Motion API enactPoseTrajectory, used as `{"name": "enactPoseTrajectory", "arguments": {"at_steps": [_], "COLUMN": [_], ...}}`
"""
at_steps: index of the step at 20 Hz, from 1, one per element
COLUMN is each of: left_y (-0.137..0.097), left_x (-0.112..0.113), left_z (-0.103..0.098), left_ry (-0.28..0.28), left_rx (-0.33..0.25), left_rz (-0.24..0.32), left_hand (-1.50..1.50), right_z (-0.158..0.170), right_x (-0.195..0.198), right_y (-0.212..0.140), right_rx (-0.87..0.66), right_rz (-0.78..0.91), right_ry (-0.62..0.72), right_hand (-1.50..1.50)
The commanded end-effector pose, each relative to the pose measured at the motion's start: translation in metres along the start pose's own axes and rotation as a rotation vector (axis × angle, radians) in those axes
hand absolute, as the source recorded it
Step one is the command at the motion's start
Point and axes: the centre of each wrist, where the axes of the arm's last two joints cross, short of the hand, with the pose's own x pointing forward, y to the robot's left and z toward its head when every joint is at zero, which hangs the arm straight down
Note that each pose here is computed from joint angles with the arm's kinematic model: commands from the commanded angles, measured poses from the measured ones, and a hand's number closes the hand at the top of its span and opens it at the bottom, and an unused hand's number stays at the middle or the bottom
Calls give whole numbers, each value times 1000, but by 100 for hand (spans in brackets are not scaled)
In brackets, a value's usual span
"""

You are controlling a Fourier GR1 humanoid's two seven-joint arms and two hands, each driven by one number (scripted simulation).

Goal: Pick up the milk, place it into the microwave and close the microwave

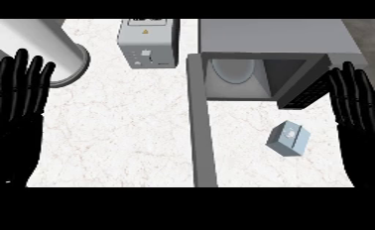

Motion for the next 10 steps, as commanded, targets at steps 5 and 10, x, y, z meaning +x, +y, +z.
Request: {"name": "enactPoseTrajectory", "arguments": {"at_steps": [5, 10], "left_y": [11, 22], "left_x": [0, 4], "left_z": [9, 8], "left_ry": [23, 141], "left_rx": [-55, 39], "left_rz": [-11, 88], "left_hand": [-150, -150], "right_z": [-13, -20], "right_x": [22, 22], "right_y": [29, 33], "right_rx": [-35, -92], "right_rz": [141, 1], "right_ry": [-108, -33], "right_hand": [-150, -150]}}
